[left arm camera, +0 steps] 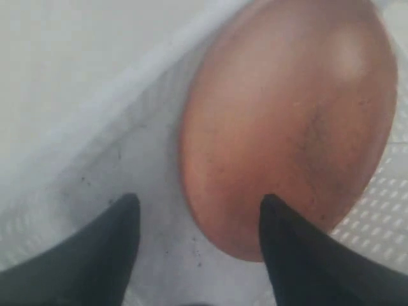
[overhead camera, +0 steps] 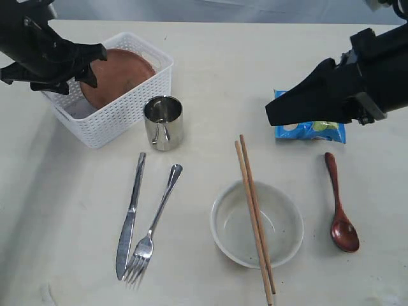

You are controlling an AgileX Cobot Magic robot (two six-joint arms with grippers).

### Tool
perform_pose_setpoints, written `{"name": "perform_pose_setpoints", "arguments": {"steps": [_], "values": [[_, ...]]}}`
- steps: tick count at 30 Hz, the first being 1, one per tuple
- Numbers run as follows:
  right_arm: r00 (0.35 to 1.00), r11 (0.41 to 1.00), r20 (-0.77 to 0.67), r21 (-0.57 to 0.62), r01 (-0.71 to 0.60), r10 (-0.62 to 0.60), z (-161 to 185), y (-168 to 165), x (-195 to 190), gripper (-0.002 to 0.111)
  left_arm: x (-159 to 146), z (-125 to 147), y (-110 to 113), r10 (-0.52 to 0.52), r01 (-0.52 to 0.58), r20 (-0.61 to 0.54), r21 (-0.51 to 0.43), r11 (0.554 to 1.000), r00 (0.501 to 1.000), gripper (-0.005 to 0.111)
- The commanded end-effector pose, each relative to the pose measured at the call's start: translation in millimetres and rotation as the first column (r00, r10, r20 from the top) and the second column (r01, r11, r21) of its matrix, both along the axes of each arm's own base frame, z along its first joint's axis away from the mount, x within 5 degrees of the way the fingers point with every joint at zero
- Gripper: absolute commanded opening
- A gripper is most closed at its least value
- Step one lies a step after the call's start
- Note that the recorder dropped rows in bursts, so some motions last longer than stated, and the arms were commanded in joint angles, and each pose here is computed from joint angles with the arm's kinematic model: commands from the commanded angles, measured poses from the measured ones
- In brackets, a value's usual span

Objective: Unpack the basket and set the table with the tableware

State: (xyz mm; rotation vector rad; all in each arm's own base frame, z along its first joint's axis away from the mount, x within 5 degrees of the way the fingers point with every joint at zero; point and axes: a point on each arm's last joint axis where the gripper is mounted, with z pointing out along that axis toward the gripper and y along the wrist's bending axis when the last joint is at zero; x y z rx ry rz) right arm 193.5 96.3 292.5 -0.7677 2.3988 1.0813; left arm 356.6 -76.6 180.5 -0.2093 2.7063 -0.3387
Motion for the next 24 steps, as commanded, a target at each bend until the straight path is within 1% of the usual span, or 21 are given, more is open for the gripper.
{"name": "perform_pose_setpoints", "arguments": {"steps": [1, 8, 15, 20, 24], "values": [[1.0, 1.0, 0.006, -0.01, -0.009, 0.009, 1.9, -0.2, -1.6, 0.038, 3.4, -7.8, -0.8, -0.002, 0.002, -0.008, 0.004, 1.0, 1.0, 0.054], [1.0, 1.0, 0.008, -0.014, -0.009, 0.009, 1.6, -0.5, -1.5, 0.038, 7.9, -13.5, -0.8, 0.009, -0.009, 0.015, 0.004, 1.0, 1.0, 0.054], [1.0, 1.0, 0.008, -0.014, -0.009, 0.009, 1.6, -0.5, -1.5, 0.038, 9.7, -27.3, -2.2, 0.029, -0.029, -0.023, -0.011, 1.0, 0.999, 0.054], [1.0, 1.0, 0.008, -0.014, -0.009, 0.009, 1.6, -0.5, -1.5, 0.038, 12.8, -27.7, -2.0, 0.038, -0.038, 0.007, -0.013, 0.999, 0.999, 0.054], [1.0, 1.0, 0.008, -0.014, -0.009, 0.009, 1.6, -0.5, -1.5, 0.038, 15.8, -26.8, -2.4, 0.063, -0.062, 0.037, -0.031, 0.998, 0.997, 0.054]]}}
